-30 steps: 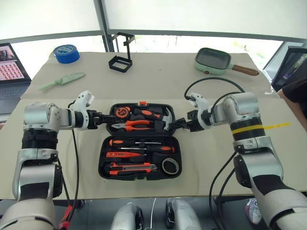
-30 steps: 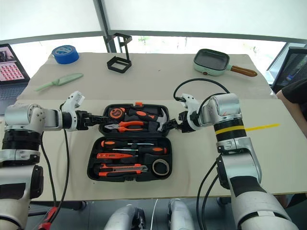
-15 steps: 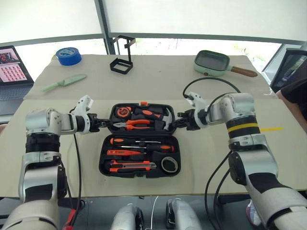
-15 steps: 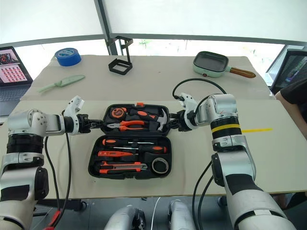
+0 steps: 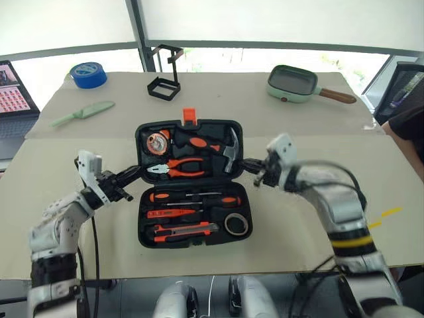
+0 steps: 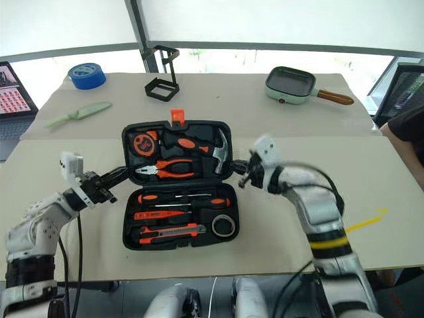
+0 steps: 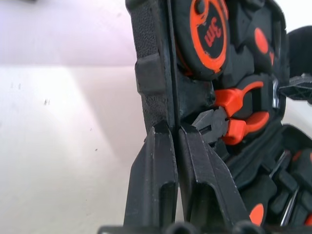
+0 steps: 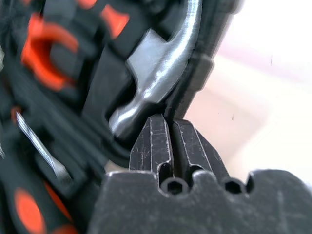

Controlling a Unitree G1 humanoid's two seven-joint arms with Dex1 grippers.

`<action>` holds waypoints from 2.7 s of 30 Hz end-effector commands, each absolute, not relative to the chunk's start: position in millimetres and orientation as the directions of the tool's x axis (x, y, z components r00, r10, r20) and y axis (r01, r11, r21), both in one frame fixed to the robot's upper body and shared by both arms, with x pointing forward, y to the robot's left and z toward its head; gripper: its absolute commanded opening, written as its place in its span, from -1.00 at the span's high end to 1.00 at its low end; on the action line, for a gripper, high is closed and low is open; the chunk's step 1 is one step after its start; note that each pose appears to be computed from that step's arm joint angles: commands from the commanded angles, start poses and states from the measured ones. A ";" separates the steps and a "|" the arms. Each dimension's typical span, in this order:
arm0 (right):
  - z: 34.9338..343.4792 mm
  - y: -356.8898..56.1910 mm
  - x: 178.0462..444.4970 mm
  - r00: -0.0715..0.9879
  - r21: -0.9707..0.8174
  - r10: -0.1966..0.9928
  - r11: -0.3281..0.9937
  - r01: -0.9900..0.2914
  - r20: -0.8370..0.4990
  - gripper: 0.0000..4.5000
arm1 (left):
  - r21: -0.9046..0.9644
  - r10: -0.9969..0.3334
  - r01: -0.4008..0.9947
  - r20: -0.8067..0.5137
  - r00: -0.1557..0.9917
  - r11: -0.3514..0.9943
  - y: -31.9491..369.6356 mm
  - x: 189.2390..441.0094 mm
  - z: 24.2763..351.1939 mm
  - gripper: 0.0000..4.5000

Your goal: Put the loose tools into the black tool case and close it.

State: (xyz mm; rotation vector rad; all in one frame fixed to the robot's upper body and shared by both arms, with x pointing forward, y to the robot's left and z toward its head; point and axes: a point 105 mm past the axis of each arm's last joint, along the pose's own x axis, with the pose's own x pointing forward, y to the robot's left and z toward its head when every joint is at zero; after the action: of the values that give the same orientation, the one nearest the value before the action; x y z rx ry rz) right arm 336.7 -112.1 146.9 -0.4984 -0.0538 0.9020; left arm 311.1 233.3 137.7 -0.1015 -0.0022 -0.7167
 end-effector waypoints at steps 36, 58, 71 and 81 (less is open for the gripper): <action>79.9 -128.5 191.5 0.282 -0.383 0.893 0.139 -0.913 -0.350 0.99 | 0.227 -0.780 0.847 -0.330 0.531 0.481 213.6 338.9 99.3 0.98; 101.5 -116.8 308.6 0.531 -0.524 0.814 0.354 -0.775 -0.236 0.99 | 0.177 -0.617 0.631 -0.134 0.775 0.755 264.0 326.2 130.0 0.98; 107.3 -118.8 265.0 0.412 -0.312 0.888 0.340 -0.887 -0.204 0.99 | 0.094 -0.896 0.925 -0.231 0.380 0.368 128.2 313.3 152.6 0.98; 100.5 -86.4 236.6 0.338 -0.244 0.923 0.291 -0.925 -0.183 0.99 | -0.017 -0.795 0.920 -0.510 0.328 0.391 112.9 301.2 76.5 0.98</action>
State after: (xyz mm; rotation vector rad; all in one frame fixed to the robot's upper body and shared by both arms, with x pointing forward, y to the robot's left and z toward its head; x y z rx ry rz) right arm 240.5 -97.4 90.9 -0.3255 0.0595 1.2127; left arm 310.1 104.2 124.2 0.3332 0.2735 -1.1905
